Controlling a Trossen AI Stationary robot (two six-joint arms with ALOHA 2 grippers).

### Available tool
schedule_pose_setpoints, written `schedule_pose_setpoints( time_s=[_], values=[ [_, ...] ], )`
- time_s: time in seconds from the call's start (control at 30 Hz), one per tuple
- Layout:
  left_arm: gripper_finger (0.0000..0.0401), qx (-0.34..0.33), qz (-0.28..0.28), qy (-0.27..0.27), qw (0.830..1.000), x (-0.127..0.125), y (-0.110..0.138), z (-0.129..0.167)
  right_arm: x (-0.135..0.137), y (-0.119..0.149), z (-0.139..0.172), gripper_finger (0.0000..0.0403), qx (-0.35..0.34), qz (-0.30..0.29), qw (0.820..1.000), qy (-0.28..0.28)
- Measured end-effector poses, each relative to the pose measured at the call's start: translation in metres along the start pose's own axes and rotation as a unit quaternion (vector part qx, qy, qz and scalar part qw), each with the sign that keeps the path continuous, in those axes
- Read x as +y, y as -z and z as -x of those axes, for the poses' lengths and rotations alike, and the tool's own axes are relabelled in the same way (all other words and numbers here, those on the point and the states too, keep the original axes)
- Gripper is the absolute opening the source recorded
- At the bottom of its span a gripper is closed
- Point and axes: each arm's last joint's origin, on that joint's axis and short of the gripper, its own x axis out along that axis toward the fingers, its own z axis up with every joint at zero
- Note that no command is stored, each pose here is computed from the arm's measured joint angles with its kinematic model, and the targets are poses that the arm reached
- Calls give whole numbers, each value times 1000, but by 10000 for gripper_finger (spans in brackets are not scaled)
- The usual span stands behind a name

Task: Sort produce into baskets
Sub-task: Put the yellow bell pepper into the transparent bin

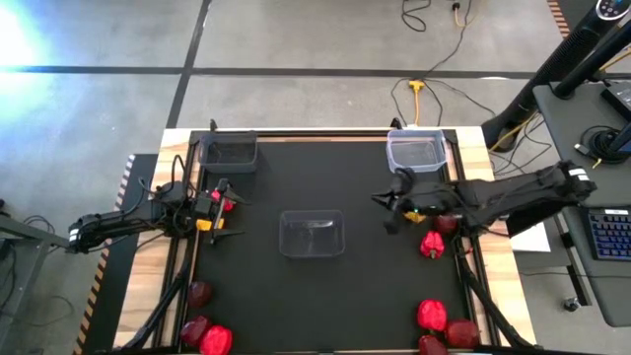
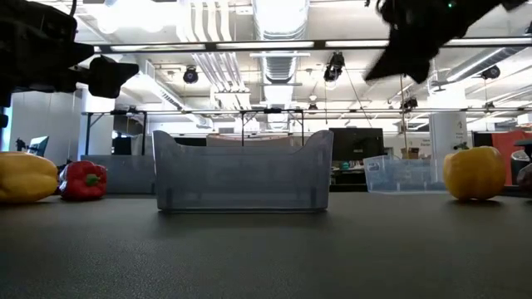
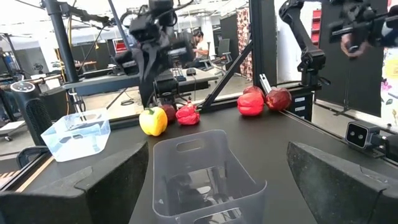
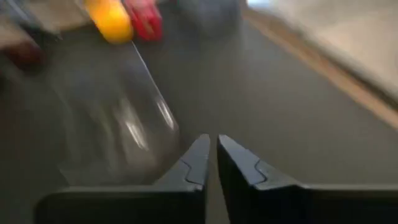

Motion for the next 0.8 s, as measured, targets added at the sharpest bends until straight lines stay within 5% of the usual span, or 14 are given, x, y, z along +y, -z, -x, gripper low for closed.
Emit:
schedule_pose_setpoints(
  time_s=[0.13, 0.27, 0.5, 0.8],
  values=[
    [364, 0, 0, 0, 1000, 0, 0, 0, -1, -18, 12, 108, 143, -4, 988, 60],
    [364, 0, 0, 0, 1000, 0, 0, 0, -8, -30, 23, 209, 274, 4, 957, 98],
    [364, 0, 0, 0, 1000, 0, 0, 0, -26, -30, 11, 364, 378, -54, 915, 129],
    [364, 0, 0, 0, 1000, 0, 0, 0, -49, 7, -14, 398, 462, -76, 871, 149]
  ],
)
